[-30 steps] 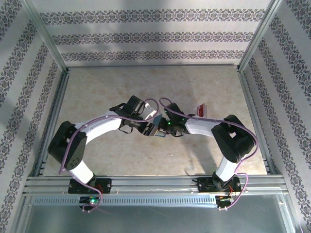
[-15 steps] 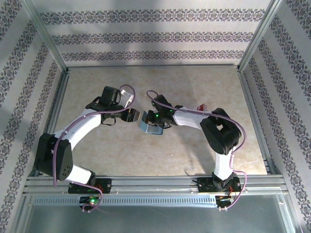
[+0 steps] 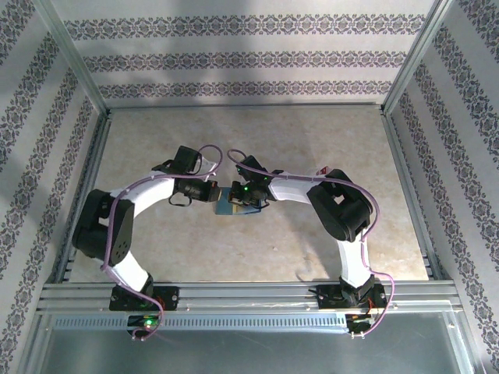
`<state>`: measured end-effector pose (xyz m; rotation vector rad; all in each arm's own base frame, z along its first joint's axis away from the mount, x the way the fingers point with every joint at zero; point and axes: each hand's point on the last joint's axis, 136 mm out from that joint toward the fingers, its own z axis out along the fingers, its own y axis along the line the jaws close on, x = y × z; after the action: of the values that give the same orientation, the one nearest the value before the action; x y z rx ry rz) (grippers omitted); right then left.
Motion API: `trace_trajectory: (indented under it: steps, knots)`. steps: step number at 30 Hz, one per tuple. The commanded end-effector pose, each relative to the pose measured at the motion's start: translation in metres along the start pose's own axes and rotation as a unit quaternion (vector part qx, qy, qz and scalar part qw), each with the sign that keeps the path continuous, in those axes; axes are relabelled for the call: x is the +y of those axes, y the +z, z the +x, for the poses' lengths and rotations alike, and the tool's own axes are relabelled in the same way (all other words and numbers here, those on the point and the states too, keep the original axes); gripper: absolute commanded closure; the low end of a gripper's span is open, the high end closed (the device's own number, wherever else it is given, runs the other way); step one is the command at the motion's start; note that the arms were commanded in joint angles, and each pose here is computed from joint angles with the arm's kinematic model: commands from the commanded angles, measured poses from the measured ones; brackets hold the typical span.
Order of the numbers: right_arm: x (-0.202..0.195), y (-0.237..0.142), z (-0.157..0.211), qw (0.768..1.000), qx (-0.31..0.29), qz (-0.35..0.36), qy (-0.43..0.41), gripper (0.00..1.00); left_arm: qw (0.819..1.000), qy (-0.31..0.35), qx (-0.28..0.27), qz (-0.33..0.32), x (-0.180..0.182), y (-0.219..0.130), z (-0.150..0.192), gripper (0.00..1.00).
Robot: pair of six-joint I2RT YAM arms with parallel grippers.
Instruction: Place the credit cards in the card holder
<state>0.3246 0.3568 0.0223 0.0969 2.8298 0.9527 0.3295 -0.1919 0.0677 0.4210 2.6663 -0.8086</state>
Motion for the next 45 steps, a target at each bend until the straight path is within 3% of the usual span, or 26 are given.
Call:
trace_trajectory:
  steps: [1,14,21,28,33,38,42,45]
  knots:
    - [0.001,-0.005,0.007,1.000,0.008,0.003,-0.009,1.00,0.999,-0.031,-0.002,0.014,-0.003,0.010,-0.010,0.97]
    - [0.008,-0.056,0.002,0.999,-0.037,-0.017,-0.011,0.98,0.996,-0.070,0.055,-0.003,0.018,0.049,0.009,0.94]
    - [-0.041,-0.078,-0.007,0.998,-0.054,0.034,0.015,0.98,0.997,-0.052,0.058,-0.015,0.019,0.050,0.011,0.94]
    - [-0.088,-0.074,-0.003,0.995,-0.047,0.071,0.042,0.99,0.998,-0.030,0.056,-0.017,0.014,0.049,0.007,0.95]
    - [-0.101,-0.065,0.006,0.995,-0.033,0.071,0.054,1.00,0.998,-0.004,0.063,-0.010,0.000,0.047,0.002,0.94]
    - [-0.112,-0.063,0.014,0.995,-0.029,0.077,0.060,1.00,0.998,0.031,0.060,0.015,-0.038,0.041,-0.013,0.85]
    - [-0.114,-0.066,0.021,0.995,-0.037,0.066,0.066,1.00,0.992,0.084,0.089,0.017,-0.070,0.051,-0.011,0.83]
    - [-0.118,-0.066,0.023,0.995,-0.036,0.068,0.067,1.00,0.990,0.074,0.115,0.035,-0.085,0.068,-0.004,0.86]
